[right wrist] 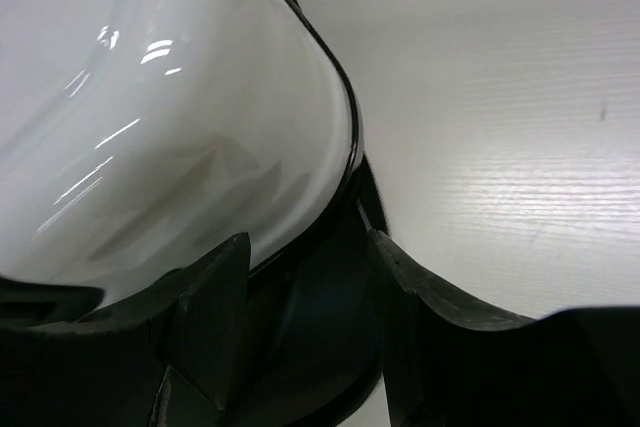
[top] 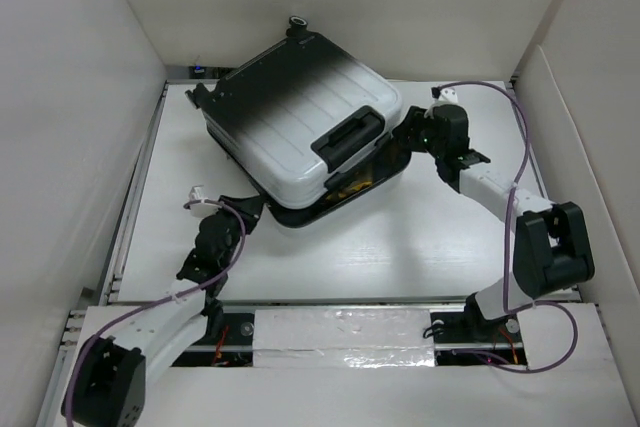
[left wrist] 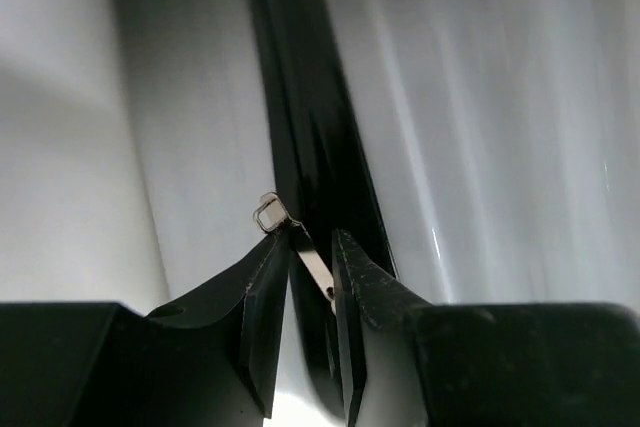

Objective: Pack the luggage

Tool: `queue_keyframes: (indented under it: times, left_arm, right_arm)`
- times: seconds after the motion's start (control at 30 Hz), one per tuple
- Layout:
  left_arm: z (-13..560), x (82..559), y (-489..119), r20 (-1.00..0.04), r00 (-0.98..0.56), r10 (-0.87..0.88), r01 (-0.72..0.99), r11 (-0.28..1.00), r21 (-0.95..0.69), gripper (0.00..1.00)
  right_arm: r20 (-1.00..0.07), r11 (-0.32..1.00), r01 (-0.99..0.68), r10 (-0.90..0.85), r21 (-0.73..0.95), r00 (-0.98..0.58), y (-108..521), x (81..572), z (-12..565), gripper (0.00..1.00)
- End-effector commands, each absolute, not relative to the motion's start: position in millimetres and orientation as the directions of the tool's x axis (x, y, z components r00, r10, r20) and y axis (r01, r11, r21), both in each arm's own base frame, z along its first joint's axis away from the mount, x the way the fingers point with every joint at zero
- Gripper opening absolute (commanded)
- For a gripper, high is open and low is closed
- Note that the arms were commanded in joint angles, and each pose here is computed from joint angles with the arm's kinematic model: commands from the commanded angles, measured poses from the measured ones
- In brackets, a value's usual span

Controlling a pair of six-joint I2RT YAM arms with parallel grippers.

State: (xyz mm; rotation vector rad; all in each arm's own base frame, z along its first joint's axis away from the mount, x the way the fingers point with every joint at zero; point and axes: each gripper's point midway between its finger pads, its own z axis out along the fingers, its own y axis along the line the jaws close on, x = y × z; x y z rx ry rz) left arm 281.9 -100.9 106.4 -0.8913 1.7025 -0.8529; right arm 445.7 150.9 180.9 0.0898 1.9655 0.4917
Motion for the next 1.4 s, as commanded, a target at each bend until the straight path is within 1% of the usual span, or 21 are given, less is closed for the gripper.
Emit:
queue_keyframes:
  times: [0.0, 0.13, 0.23, 0.27, 0.37, 0.47, 0.5, 0.6, 0.67, 0.7, 0.73, 0.8, 0.9, 0.97, 1.0, 1.03, 1.07, 1.1, 1.17, 1.33, 1.37]
  left_arm:
    - [83, 247, -150, -0.438, -0.452, -0.777, -0.126, 0.542, -0.831, 0.21]
    - [120, 244, -193, -0.599, -0.465, -0.652, 0.013, 0.671, -0.741, 0.23]
    - [145, 229, -224, -0.734, -0.459, -0.501, 0.121, 0.782, -0.611, 0.32]
    - [146, 221, -225, -0.773, -0.457, -0.439, 0.144, 0.822, -0.552, 0.47]
    - [174, 194, -231, -0.813, -0.407, -0.416, 0.214, 0.822, -0.528, 0.72]
    - [213, 191, -214, -0.811, -0.294, -0.505, 0.207, 0.795, -0.570, 0.79]
    - [231, 195, -207, -0.840, -0.231, -0.492, 0.223, 0.813, -0.538, 0.78]
    - [305, 232, -170, -0.791, 0.022, -0.611, 0.127, 0.787, -0.604, 0.67]
    - [324, 258, -170, -0.806, 0.066, -0.588, 0.107, 0.808, -0.580, 0.57]
    - [361, 270, -168, -0.768, 0.099, -0.633, 0.129, 0.773, -0.621, 0.45]
    - [379, 280, -184, -0.769, 0.066, -0.636, 0.227, 0.760, -0.609, 0.43]
    - [404, 333, -160, -0.752, 0.103, -0.652, 0.171, 0.756, -0.632, 0.41]
    - [414, 401, -118, -0.720, 0.103, -0.686, 0.128, 0.727, -0.675, 0.45]
    - [381, 449, -100, -0.732, 0.026, -0.681, 0.055, 0.732, -0.679, 0.51]
    - [402, 469, -62, -0.728, 0.077, -0.681, 0.016, 0.731, -0.682, 0.55]
    - [393, 486, -53, -0.738, 0.035, -0.674, -0.014, 0.738, -0.675, 0.56]
    - [339, 516, -43, -0.755, -0.083, -0.651, -0.120, 0.758, -0.641, 0.58]
    - [363, 531, -18, -0.776, -0.053, -0.628, -0.127, 0.775, -0.619, 0.59]
    - [307, 559, 1, -0.776, -0.170, -0.607, -0.228, 0.791, -0.568, 0.59]
    - [274, 600, 12, -0.753, -0.332, -0.568, -0.175, 0.822, -0.542, 0.63]
    - [237, 606, 14, -0.724, -0.403, -0.560, -0.223, 0.827, -0.515, 0.63]
  right_arm:
    - [-0.889, 0.906, -0.139, 0.345, 0.399, -0.302, 132, 450, 224, 0.56]
    - [-0.893, 0.902, -0.091, 0.395, 0.421, -0.214, 105, 431, 245, 0.56]
    - [-0.887, 0.900, -0.044, 0.417, 0.434, -0.200, 89, 419, 240, 0.61]
    - [-0.888, 0.898, -0.037, 0.425, 0.438, -0.174, 80, 414, 247, 0.64]
    - [-0.875, 0.889, -0.017, 0.448, 0.458, -0.181, 64, 404, 239, 0.68]
    - [-0.847, 0.866, -0.032, 0.479, 0.498, -0.228, 63, 392, 221, 0.64]
    - [-0.848, 0.863, -0.045, 0.483, 0.503, -0.217, 64, 388, 223, 0.58]
    - [-0.839, 0.855, -0.071, 0.482, 0.513, -0.255, 71, 374, 202, 0.00]
    - [-0.832, 0.850, -0.075, 0.488, 0.522, -0.262, 73, 373, 200, 0.00]
    - [-0.829, 0.848, -0.082, 0.484, 0.523, -0.280, 77, 370, 193, 0.00]
    - [-0.826, 0.848, -0.079, 0.483, 0.524, -0.290, 78, 369, 189, 0.00]
    - [-0.818, 0.844, -0.081, 0.483, 0.530, -0.314, 83, 364, 181, 0.00]
    - [-0.814, 0.841, -0.098, 0.476, 0.532, -0.333, 91, 359, 174, 0.08]
    - [-0.814, 0.844, -0.100, 0.467, 0.527, -0.346, 94, 354, 167, 0.22]
    - [-0.814, 0.846, -0.095, 0.466, 0.524, -0.347, 93, 354, 164, 0.26]
    - [-0.811, 0.848, -0.094, 0.459, 0.522, -0.363, 96, 351, 157, 0.33]
    - [-0.807, 0.848, -0.088, 0.460, 0.523, -0.370, 96, 350, 153, 0.36]
    - [-0.806, 0.849, -0.084, 0.459, 0.522, -0.373, 95, 349, 150, 0.37]
    - [-0.800, 0.850, -0.069, 0.459, 0.522, -0.387, 94, 348, 143, 0.38]
    - [-0.799, 0.859, -0.050, 0.450, 0.509, -0.399, 92, 348, 131, 0.41]
    - [-0.797, 0.859, -0.058, 0.445, 0.509, -0.408, 96, 348, 129, 0.41]
